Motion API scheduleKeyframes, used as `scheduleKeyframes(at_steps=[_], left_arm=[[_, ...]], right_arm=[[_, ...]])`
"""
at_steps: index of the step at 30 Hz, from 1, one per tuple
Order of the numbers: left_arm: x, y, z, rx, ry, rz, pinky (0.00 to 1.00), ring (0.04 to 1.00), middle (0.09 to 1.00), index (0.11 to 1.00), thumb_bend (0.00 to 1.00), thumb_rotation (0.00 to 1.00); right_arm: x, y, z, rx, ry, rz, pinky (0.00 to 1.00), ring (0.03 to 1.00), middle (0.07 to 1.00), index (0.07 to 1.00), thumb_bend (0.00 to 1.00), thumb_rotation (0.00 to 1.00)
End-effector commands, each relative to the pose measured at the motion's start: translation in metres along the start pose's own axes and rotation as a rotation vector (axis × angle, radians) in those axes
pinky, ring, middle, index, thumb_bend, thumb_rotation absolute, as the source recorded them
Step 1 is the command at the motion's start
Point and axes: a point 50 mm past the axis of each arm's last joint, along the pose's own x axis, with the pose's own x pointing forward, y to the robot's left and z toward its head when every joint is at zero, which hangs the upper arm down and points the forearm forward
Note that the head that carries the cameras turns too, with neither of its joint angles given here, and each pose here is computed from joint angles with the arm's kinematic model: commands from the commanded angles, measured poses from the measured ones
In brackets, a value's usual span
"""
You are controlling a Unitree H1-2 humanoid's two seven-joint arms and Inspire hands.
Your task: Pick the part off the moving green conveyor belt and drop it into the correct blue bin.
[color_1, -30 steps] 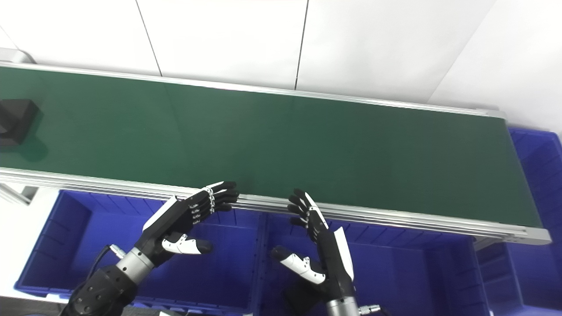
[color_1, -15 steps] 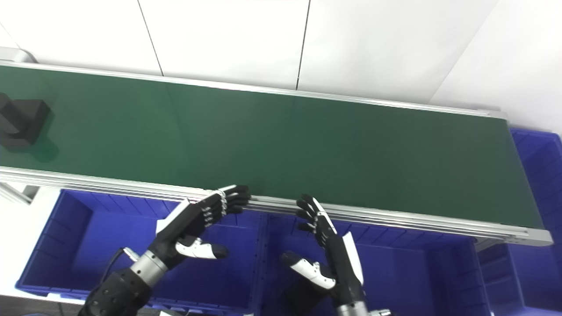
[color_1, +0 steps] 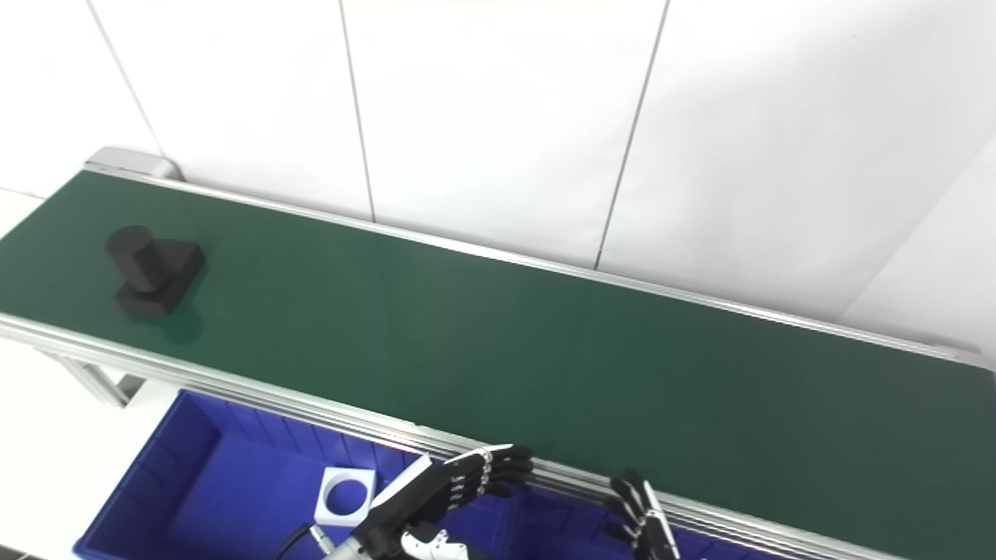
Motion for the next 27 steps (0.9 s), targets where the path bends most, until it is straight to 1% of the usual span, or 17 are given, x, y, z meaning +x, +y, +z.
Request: scheduleKeyframes(at_steps=[1, 5, 7, 13, 20, 27], left_arm=[[0.011, -0.004, 0.009, 0.018, -0.073, 0.005, 0.80, 0.831, 0.842, 0.842, 1.00, 0.48], [0.015, -0.006, 0.008, 0.015, -0.067, 0.005, 0.79, 0.826, 0.837, 0.837, 1.00, 0.47], [0.016, -0.007, 0.008, 0.010, -0.069, 0.006, 0.79, 0.820, 0.835, 0.834, 1.00, 0.45], [0.020, -0.007, 0.006, 0.018, -0.066, 0.010, 0.77, 0.815, 0.832, 0.831, 1.00, 0.46], [0.024, -0.007, 0.004, 0.012, -0.066, 0.010, 0.77, 0.811, 0.827, 0.828, 1.00, 0.43], [0.026, -0.010, 0.004, 0.013, -0.073, 0.013, 0.77, 0.809, 0.826, 0.825, 1.00, 0.44]], right_arm=[[0.002, -0.006, 0.005, -0.011, -0.067, -0.003, 0.78, 0.860, 0.909, 0.964, 0.70, 0.68], [0.003, -0.009, 0.002, -0.006, -0.054, -0.003, 0.80, 0.873, 0.918, 0.972, 0.70, 0.69], [0.003, -0.010, 0.001, -0.004, -0.051, -0.002, 0.81, 0.879, 0.922, 0.977, 0.70, 0.69], [0.005, -0.012, -0.002, 0.000, -0.051, 0.000, 0.81, 0.888, 0.930, 0.989, 0.69, 0.69], [0.007, -0.015, -0.005, 0.010, -0.052, -0.007, 0.82, 0.895, 0.933, 0.996, 0.67, 0.68], [0.008, -0.018, -0.003, 0.007, -0.065, -0.012, 0.81, 0.898, 0.939, 1.000, 0.69, 0.71]])
